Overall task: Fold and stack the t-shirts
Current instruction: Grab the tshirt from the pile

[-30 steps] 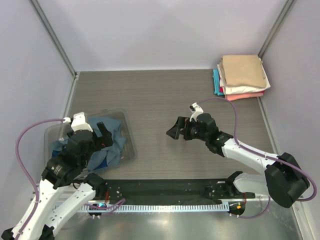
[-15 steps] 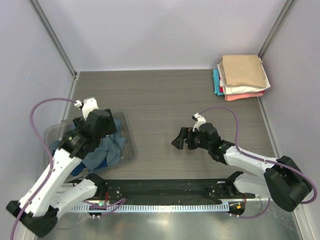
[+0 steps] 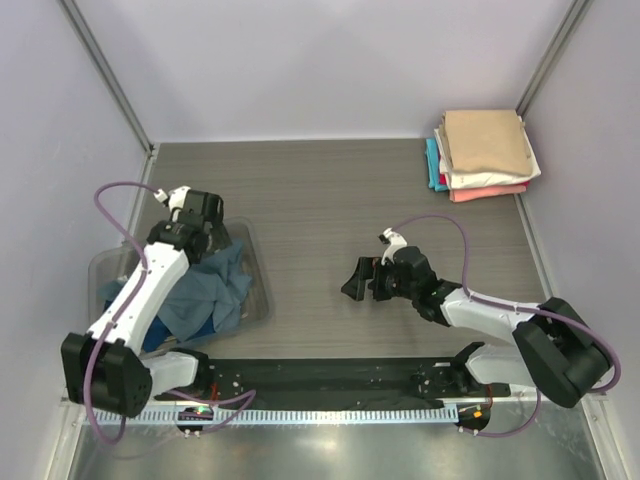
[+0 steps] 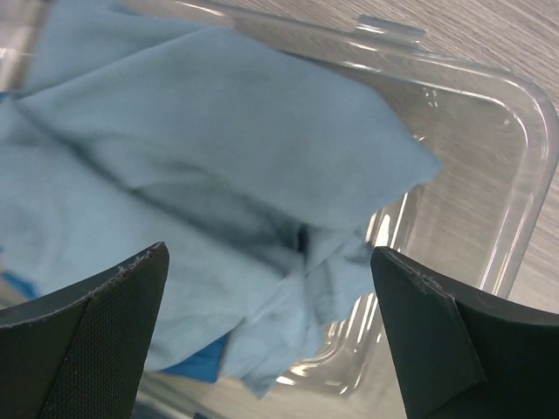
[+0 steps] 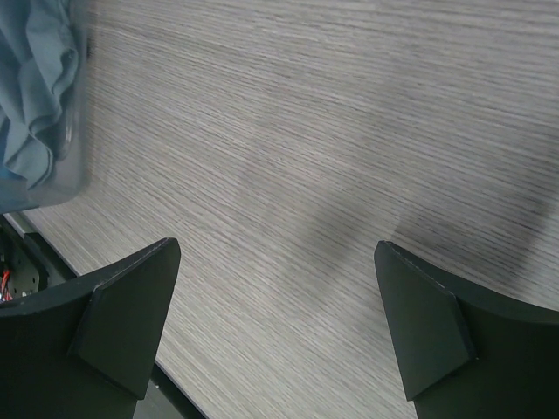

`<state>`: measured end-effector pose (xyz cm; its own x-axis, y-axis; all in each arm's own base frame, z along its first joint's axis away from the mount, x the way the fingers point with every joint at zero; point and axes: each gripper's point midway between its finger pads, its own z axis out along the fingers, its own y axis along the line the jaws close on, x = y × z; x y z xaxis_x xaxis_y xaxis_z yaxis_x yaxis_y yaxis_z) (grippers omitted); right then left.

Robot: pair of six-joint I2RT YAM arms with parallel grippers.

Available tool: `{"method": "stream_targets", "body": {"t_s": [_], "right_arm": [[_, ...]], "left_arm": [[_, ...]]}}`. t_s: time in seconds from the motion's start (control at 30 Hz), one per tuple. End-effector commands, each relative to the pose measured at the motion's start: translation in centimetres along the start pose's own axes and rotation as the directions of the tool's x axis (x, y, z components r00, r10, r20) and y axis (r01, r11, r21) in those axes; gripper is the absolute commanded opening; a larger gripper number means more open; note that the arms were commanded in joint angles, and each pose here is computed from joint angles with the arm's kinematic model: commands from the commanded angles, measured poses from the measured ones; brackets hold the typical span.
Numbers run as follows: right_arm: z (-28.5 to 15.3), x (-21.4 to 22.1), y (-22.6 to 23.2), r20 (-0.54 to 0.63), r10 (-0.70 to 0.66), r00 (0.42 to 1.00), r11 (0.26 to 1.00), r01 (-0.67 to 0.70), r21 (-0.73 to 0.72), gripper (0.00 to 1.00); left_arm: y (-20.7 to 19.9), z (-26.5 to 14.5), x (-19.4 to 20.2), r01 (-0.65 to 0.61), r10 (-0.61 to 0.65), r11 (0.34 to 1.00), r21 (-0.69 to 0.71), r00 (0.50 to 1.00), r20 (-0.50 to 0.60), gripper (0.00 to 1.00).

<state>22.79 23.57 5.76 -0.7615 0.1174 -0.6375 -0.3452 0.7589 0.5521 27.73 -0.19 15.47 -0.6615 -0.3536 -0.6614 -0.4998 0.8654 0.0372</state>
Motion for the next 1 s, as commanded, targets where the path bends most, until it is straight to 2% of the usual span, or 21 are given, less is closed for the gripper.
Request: {"method": "stream_targets", "body": {"t_s": [0.0, 0.37, 0.47, 0.57, 0.6, 0.67, 0.83, 0.87, 0.93, 0.97], "right_arm": [[0.6, -2.0, 1.7, 0.044, -0.036, 0.998, 0.998, 0.039, -0.056, 1.0], [0.9, -1.8, 1.6, 0.026, -0.028, 0.999, 0.997, 0.03, -0.073, 1.0], [1.1, -1.7, 1.6, 0.014, -0.024, 1.0, 0.997, 0.025, -0.077, 1.0], [1.2, -1.6, 1.5, 0.007, -0.02, 1.0, 0.997, 0.02, -0.081, 1.0], [1.2, -1.6, 1.5, 0.003, -0.018, 1.0, 0.996, 0.018, -0.085, 1.0], [1.2, -1.6, 1.3, 0.003, -0.016, 1.0, 0.996, 0.016, -0.083, 1.0], [1.2, -1.6, 1.1, 0.002, -0.003, 1.0, 0.997, 0.003, -0.082, 1.0], [1.2, -1.7, 1.1, 0.006, -0.001, 1.0, 0.997, 0.001, -0.083, 1.0], [1.1, -1.8, 1.1, 0.01, 0.002, 1.0, 0.997, -0.001, -0.082, 1.0], [0.9, -2.0, 1.2, 0.026, 0.005, 1.0, 0.996, -0.003, -0.086, 1.0]], "left_arm": [[-2.3, 1.9, -0.6, 0.041, -0.041, 0.997, 0.061, 0.999, 0.01, 0.97], [-3.1, 6.2, 0.3, 0.084, -0.084, 0.996, -0.006, 0.996, -0.015, 0.88], [-3.3, 7.0, 0.6, 0.099, -0.099, 0.995, -0.008, 0.995, -0.01, 0.73], [-3.3, 8.0, 1.0, 0.095, -0.096, 0.995, -0.037, 0.995, -0.016, 0.52], [-3.4, 8.4, 1.1, 0.09, -0.091, 0.995, -0.047, 0.996, -0.024, 0.29], [-3.5, 8.2, 0.8, 0.105, -0.107, 0.993, -0.056, 0.994, -0.029, 0.0], [-6.1, 2.2, -5.7, 0.149, -0.158, 0.985, 0.09, 0.983, 0.093, 0.0], [-7.3, -1.0, -9.2, 0.165, -0.189, 0.973, 0.16, 0.972, 0.143, 0.0], [-9.8, -5.5, -12.5, 0.125, -0.188, 0.948, 0.294, 0.962, 0.2, 0.0], [-11.2, -9.5, -15.9, 0.121, -0.235, 0.911, 0.395, 0.938, 0.254, 0.0]]}}
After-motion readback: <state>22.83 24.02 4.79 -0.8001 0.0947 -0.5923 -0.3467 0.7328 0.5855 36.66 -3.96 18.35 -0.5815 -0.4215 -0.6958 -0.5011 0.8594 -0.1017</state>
